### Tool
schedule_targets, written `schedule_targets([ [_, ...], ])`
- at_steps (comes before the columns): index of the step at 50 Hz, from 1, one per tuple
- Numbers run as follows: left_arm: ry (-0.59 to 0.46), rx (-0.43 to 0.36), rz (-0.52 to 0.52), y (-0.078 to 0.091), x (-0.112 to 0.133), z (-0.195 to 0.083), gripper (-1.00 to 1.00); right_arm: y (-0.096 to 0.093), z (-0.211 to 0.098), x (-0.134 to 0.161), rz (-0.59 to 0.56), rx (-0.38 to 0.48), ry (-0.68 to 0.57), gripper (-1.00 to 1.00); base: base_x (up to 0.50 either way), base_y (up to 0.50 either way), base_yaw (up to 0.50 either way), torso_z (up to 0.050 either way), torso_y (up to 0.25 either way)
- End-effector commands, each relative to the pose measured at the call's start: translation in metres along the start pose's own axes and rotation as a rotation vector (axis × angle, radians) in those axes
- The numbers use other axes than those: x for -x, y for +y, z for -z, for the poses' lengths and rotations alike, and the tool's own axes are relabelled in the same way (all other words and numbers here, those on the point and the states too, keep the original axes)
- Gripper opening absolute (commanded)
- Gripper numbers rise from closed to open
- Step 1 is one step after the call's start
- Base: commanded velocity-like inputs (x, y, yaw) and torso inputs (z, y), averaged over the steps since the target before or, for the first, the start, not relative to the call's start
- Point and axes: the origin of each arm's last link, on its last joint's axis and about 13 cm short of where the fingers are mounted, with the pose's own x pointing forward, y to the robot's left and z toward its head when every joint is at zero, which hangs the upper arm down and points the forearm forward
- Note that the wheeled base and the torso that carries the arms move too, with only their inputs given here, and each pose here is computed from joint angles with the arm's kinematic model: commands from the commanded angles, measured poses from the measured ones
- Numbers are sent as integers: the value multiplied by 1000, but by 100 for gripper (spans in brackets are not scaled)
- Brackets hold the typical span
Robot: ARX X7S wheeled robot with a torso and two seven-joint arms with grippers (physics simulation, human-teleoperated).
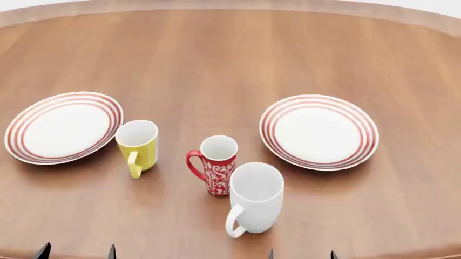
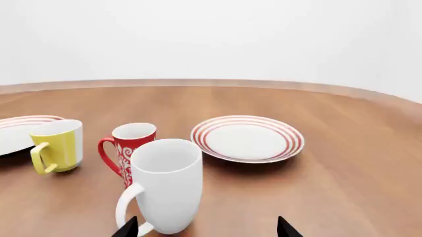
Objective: Put the red mug on the left plate.
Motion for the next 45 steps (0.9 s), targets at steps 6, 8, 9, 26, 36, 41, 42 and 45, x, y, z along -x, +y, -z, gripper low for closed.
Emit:
schedule_targets([
  [6,-31,18,16,1,9,-15,100,5,-22,13,-4,26,-78,100,0,0,0,0,0],
  [8,-42,25,18,2,12,-20,100,5,-27,16,-2,27,-97,100,0,0,0,0,0],
  [9,-46,23,23,2,14,-21,100,6,-29,18,-2,30,-104,100,0,0,0,0,0],
  [26,-50,13,29,2,13,-20,100,8,-34,22,-14,55,-138,100,169,195,0,0,0],
  [36,-47,5,34,2,13,-20,100,10,-35,23,-31,55,-143,100,293,363,0,0,0],
  [41,-39,5,46,2,13,-19,100,11,-32,22,-46,53,-130,100,329,377,0,0,0],
  [42,-40,4,45,2,13,-19,100,11,-33,22,-46,53,-130,100,340,379,0,0,0],
  [45,-40,3,48,2,14,-19,100,11,-32,22,-47,54,-130,100,341,379,0,0,0],
])
